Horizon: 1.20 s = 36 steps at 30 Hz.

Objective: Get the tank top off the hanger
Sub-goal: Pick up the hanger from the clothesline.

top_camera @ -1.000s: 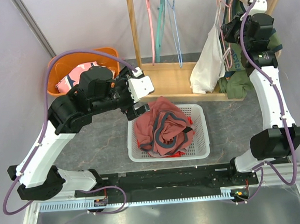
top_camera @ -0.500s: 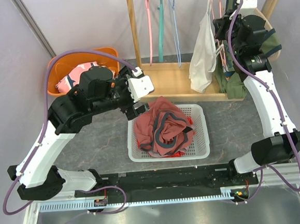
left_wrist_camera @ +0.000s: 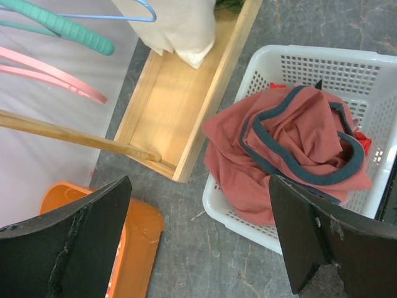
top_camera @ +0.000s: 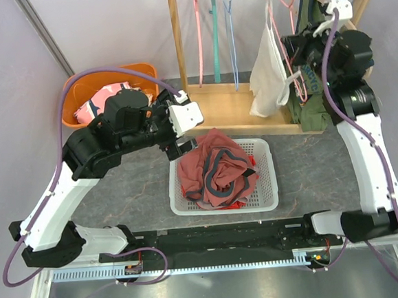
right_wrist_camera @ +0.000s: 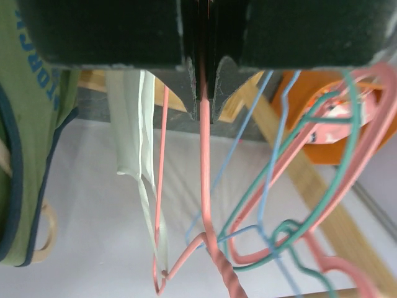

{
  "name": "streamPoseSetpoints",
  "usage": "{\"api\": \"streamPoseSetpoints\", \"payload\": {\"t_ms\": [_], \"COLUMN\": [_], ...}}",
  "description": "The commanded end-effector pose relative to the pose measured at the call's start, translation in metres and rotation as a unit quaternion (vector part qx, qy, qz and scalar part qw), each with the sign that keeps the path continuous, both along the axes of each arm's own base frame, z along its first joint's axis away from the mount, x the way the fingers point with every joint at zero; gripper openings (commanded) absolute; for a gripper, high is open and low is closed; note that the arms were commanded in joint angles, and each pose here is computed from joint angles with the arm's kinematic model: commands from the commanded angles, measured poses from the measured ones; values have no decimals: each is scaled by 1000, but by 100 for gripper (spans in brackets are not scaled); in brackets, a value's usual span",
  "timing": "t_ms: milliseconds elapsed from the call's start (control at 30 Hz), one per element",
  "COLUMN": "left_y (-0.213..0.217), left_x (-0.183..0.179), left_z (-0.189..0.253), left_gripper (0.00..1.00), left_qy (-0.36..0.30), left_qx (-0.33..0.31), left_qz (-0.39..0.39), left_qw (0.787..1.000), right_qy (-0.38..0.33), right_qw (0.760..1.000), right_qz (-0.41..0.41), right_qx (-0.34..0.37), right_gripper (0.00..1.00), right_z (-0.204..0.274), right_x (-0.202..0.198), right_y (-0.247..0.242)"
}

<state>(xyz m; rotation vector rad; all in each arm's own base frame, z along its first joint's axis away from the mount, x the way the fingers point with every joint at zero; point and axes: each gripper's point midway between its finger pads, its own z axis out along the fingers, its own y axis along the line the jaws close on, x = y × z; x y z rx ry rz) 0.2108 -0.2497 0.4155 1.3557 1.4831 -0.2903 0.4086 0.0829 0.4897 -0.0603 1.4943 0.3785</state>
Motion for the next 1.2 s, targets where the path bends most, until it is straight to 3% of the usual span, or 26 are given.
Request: {"api": "streamPoseSetpoints", "payload": {"t_ms": [0,167,367,500,700,900,1067,1167], "left_y": [3,13,16,21,28,34,48,56], "left_x": [-17,-34,-56,-74,-85,-93,-103,-109], "left_z": [14,35,58,62,71,94,128,135], "left_gripper": [99,99,99,99,99,99,99,99], "left_qy": [-24,-62,-97,-125,-116,-136,-165,-171], "left_qx": [-18,-55,-92,-96,-120,-141,-171,-182], "left_qz": [-44,-72,-118,-160,-169,-183,-181,-180], "left_qw": [999,994,984,974,971,963,954,951], "right_qy": [-27,10,-27,-76,-59,-65,-62,-91], "right_qw": [996,991,987,957,914,882,877,866], "right_qz": [80,134,160,281,402,466,476,490], "right_qx": [20,17,14,9,15,30,29,37], "right_gripper": [0,0,0,0,0,0,0,0], "right_z": [32,31,54,70,70,89,102,133], "right_x": [-72,-130,-202,-259,-284,-282,-256,-258], "right_y": [21,32,33,62,91,106,116,120]}}
